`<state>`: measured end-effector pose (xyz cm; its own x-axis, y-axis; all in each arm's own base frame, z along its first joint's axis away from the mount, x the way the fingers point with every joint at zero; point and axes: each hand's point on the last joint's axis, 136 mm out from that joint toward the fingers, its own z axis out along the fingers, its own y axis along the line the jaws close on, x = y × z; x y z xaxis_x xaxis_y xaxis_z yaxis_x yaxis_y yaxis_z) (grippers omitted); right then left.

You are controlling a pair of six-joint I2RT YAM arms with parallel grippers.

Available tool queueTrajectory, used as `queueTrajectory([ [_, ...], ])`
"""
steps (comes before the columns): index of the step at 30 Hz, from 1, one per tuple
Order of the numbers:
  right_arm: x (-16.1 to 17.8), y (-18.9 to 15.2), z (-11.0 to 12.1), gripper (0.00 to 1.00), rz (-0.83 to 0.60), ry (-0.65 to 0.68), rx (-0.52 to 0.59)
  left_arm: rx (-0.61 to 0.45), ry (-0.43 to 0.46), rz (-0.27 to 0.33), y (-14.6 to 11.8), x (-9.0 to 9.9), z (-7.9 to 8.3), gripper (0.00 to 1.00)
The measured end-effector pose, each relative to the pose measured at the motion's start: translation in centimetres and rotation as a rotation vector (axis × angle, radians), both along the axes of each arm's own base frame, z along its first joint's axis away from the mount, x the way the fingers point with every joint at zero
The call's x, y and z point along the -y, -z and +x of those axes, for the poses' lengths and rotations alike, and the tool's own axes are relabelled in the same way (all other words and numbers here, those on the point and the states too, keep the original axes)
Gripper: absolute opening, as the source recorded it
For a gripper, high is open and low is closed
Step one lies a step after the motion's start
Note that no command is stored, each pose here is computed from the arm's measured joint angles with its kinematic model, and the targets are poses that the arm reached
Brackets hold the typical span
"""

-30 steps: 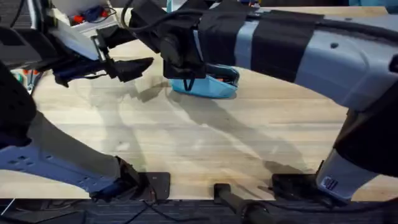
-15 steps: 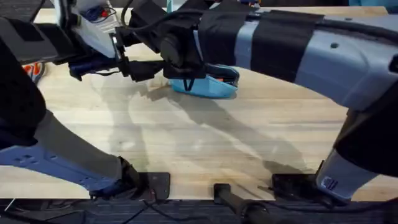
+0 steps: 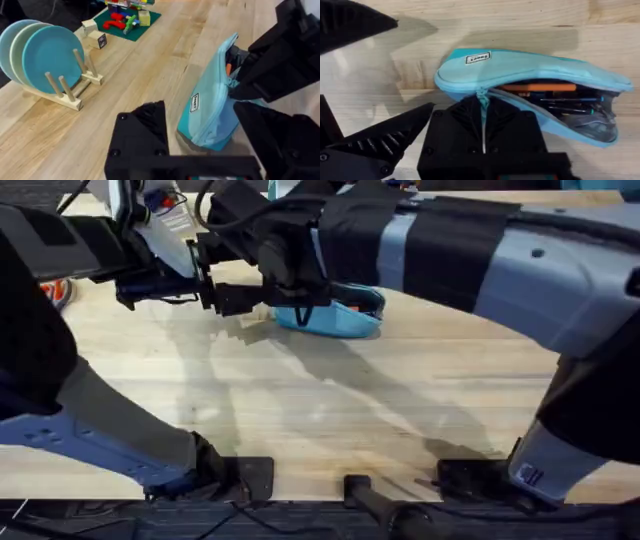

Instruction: Unzip the bag, pick up the pens from the table one at a time and place them inside, then zip the bag closed.

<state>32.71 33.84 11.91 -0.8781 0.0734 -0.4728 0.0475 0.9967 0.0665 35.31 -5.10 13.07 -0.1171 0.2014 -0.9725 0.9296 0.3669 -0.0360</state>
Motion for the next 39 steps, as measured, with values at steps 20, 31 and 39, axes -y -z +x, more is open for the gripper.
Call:
queueTrajectory([
  [20,0.0,0.0,0.0,0.031,0.001,0.000,0.000,-0.104,0.057,0.070,3.0,1.8,-0.8,0.767],
  [31,0.0,0.0,0.0,0.032,0.000,0.000,0.000,-0.119,0.090,0.124,3.8,2.7,-1.2,0.766],
  [39,0.0,0.0,0.0,0.032,0.000,0.000,0.000,-0.120,0.089,0.127,3.9,2.7,-1.2,0.389],
])
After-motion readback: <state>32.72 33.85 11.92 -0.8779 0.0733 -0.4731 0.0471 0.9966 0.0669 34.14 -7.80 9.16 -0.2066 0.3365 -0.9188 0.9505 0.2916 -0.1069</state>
